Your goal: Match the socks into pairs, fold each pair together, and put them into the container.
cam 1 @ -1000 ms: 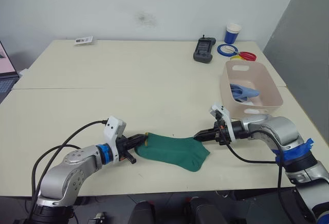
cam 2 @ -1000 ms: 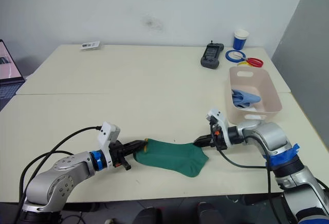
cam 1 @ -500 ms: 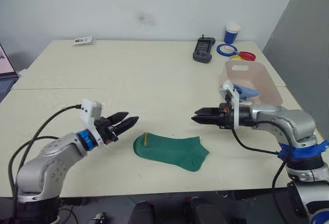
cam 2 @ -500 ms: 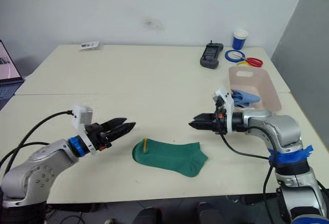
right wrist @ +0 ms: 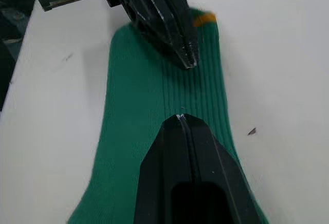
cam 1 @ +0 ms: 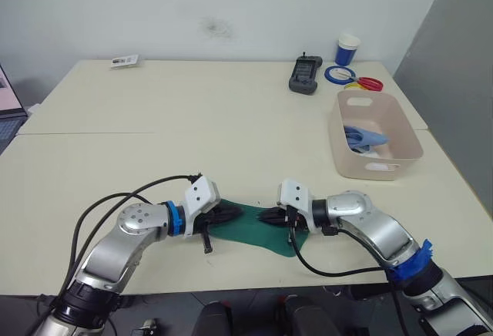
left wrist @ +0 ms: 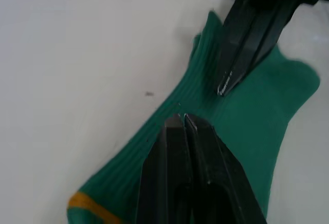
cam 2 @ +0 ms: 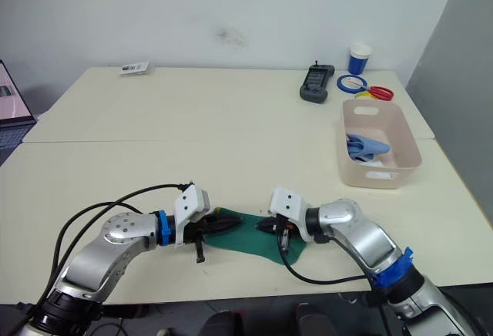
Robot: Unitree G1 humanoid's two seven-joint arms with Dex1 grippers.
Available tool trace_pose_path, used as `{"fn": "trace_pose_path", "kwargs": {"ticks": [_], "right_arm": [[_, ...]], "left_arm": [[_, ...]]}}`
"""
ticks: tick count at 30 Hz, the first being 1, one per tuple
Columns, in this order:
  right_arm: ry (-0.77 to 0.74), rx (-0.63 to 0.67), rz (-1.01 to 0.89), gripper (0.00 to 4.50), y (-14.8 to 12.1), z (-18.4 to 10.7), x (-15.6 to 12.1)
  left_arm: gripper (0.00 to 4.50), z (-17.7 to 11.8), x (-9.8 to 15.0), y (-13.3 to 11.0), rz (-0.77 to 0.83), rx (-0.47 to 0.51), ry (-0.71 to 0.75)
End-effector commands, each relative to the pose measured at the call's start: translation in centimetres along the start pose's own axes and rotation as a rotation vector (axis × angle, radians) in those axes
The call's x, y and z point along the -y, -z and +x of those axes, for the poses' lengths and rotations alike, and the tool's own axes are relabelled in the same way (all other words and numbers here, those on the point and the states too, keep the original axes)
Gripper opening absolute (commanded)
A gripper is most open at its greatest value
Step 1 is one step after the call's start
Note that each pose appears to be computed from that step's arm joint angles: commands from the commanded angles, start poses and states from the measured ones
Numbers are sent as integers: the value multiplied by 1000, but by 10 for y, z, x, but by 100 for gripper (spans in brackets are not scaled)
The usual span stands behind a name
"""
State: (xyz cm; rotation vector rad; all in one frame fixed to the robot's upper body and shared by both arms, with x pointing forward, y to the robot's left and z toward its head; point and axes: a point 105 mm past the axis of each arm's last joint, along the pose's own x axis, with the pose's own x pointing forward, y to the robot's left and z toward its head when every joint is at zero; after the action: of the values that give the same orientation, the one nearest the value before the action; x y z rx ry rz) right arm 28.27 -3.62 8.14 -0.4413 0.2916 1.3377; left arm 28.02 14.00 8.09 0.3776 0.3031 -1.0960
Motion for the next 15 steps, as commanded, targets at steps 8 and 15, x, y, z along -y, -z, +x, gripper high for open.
{"fn": "trace_pose_path", "kwargs": {"ticks": [8, 15], "right_arm": [[45, -91, 50, 0, 44, -41, -5], [73, 18, 125, 0, 19, -60, -6]], "left_arm": [[2, -38, -21, 36, -97, -71, -126], [2, -40, -20, 15, -201, 82, -129]]}}
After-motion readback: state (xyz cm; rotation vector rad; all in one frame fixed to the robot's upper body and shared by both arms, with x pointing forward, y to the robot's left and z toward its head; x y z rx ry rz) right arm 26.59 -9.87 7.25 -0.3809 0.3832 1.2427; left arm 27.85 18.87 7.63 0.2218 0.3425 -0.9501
